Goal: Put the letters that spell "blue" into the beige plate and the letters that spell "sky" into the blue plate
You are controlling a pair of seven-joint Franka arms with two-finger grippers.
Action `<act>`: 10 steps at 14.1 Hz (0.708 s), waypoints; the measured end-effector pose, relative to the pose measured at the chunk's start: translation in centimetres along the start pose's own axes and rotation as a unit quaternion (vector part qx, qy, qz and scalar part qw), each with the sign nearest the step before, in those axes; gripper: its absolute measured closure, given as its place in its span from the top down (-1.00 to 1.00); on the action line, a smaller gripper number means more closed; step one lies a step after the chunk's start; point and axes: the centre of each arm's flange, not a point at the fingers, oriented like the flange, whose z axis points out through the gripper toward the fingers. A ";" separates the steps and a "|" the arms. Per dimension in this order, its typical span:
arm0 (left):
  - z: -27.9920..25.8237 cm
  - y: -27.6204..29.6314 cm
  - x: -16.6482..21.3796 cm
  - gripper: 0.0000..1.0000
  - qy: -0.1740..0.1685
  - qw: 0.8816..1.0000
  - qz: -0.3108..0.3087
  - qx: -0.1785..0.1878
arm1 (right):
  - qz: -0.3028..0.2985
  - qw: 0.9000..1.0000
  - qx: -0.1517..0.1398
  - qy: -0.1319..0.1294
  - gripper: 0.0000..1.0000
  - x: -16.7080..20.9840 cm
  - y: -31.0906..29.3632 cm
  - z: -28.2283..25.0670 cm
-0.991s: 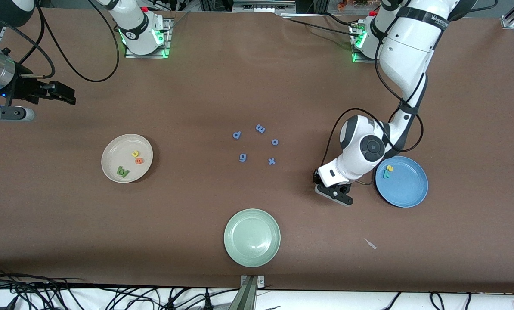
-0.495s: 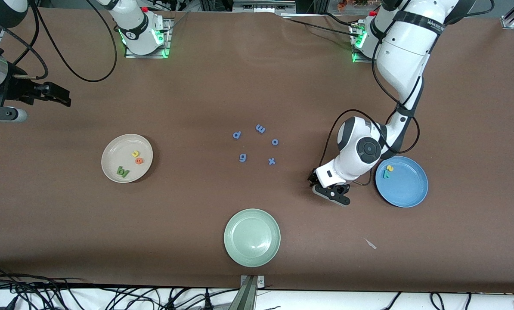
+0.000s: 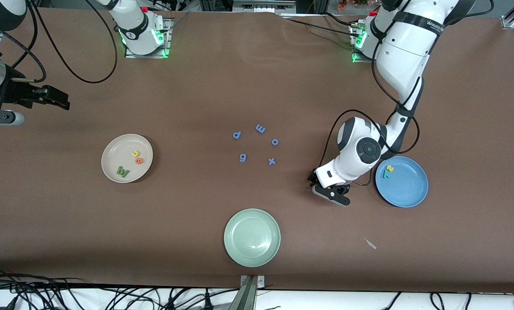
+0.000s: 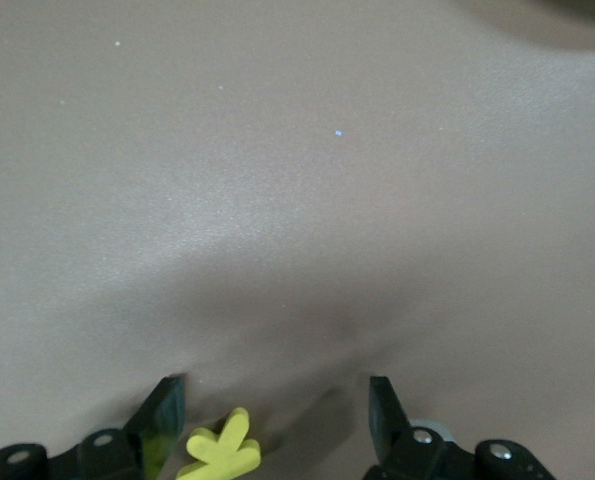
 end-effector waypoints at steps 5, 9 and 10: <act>0.3 -0.6 -0.5 0.67 -0.005 1.000 0.015 0.003 | 0.000 1.000 0.000 0.001 1.00 0.0 0.0 0.0; 0.5 -1.3 -1.4 0.67 -0.014 1.000 0.012 0.004 | 0.000 1.000 0.000 0.001 1.00 0.0 0.0 -0.1; 0.5 -1.6 -1.6 0.67 -0.016 1.000 0.012 0.004 | 0.000 1.000 0.000 0.001 1.00 0.0 0.0 0.0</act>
